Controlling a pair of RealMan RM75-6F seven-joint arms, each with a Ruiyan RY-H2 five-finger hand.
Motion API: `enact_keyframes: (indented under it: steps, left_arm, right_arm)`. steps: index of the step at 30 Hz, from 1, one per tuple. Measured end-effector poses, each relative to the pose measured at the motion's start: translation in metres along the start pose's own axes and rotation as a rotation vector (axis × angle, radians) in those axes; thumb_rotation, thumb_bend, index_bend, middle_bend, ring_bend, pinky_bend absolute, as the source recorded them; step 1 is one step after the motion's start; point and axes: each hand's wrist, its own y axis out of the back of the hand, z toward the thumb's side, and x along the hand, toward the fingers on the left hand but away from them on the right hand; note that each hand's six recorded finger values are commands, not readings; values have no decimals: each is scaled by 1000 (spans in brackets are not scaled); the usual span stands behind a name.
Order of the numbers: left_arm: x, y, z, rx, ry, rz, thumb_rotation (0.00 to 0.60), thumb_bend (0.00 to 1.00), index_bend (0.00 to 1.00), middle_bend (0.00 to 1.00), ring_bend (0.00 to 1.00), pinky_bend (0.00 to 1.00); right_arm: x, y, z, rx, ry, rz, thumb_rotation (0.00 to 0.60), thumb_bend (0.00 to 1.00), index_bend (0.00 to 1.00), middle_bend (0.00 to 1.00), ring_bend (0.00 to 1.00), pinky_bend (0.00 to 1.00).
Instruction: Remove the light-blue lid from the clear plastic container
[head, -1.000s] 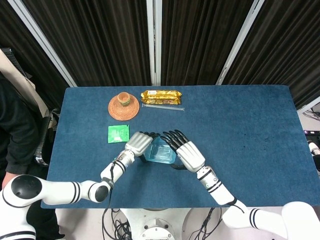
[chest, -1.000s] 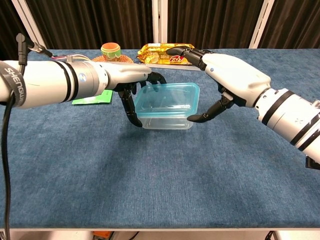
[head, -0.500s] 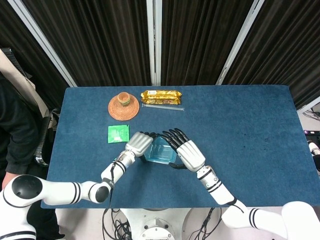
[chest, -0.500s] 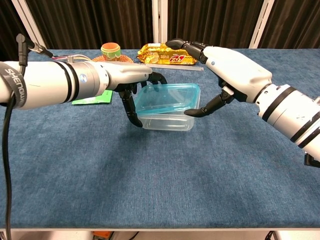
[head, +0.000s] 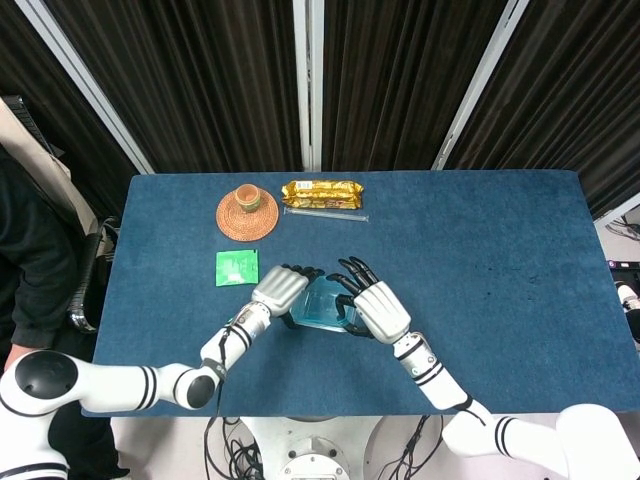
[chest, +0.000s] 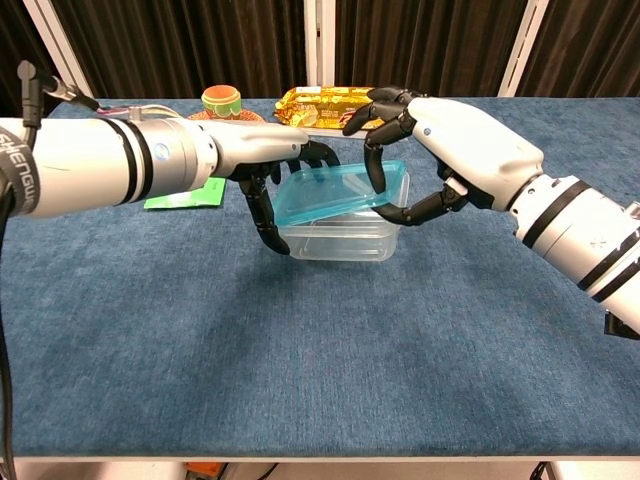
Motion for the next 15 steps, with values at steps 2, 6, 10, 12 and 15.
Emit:
enact_keyframes:
  steps: [2, 6, 10, 12, 15]
  left_arm:
    - [-1, 0, 0, -7, -3, 4, 600, 0, 127, 99, 57, 133]
    - [-4, 2, -1, -23, -7, 11, 600, 0, 109, 52, 0, 82]
    - [-8, 4, -3, -37, -11, 23, 600, 0, 95, 24, 0, 57]
    - [-11, 4, -5, -47, -11, 27, 600, 0, 88, 10, 0, 45]
    - [-15, 5, -8, -60, -8, 31, 600, 0, 78, 0, 0, 26]
  right_arm:
    - [0, 0, -1, 3, -2, 1, 600, 479, 732, 234, 0, 0]
    - [1, -1, -2, 6, -1, 1, 600, 530, 771, 246, 0, 0]
    - [1, 0, -3, 9, 1, -7, 600, 566, 791, 255, 0, 0]
    - [0, 1, -3, 5, 2, -14, 600, 584, 792, 259, 0, 0]
    - [-1, 4, -3, -3, 5, -35, 600, 598, 793, 262, 0, 0]
